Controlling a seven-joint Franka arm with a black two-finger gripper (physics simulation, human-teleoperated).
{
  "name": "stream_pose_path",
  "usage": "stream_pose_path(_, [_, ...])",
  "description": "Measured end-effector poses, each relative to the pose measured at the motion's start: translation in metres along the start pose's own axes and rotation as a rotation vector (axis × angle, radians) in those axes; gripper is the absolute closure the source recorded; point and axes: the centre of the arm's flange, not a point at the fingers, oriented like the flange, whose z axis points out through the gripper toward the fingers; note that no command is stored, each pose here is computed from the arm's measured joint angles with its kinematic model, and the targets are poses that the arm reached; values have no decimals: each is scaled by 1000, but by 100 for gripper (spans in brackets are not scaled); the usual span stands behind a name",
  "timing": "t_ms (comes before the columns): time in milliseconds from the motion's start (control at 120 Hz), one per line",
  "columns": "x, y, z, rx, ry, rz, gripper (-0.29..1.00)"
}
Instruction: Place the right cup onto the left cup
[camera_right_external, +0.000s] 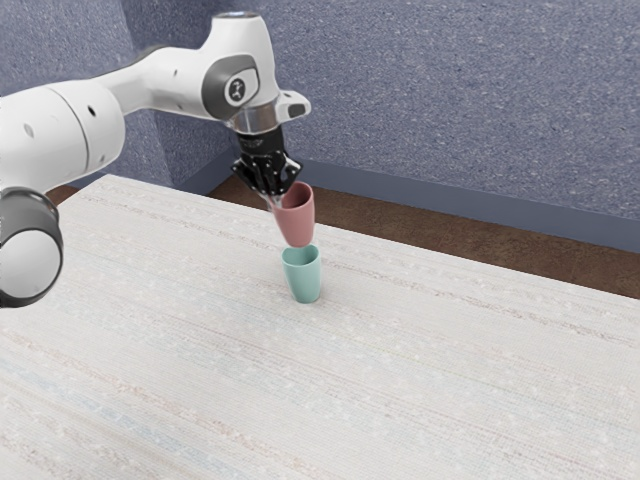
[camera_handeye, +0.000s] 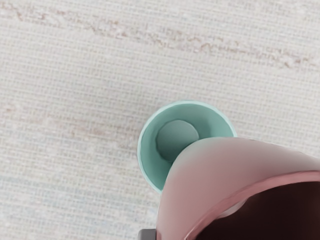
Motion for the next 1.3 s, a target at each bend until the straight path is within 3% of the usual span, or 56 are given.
stream_pose_path(1300, [19, -9, 48, 9, -25, -10, 79])
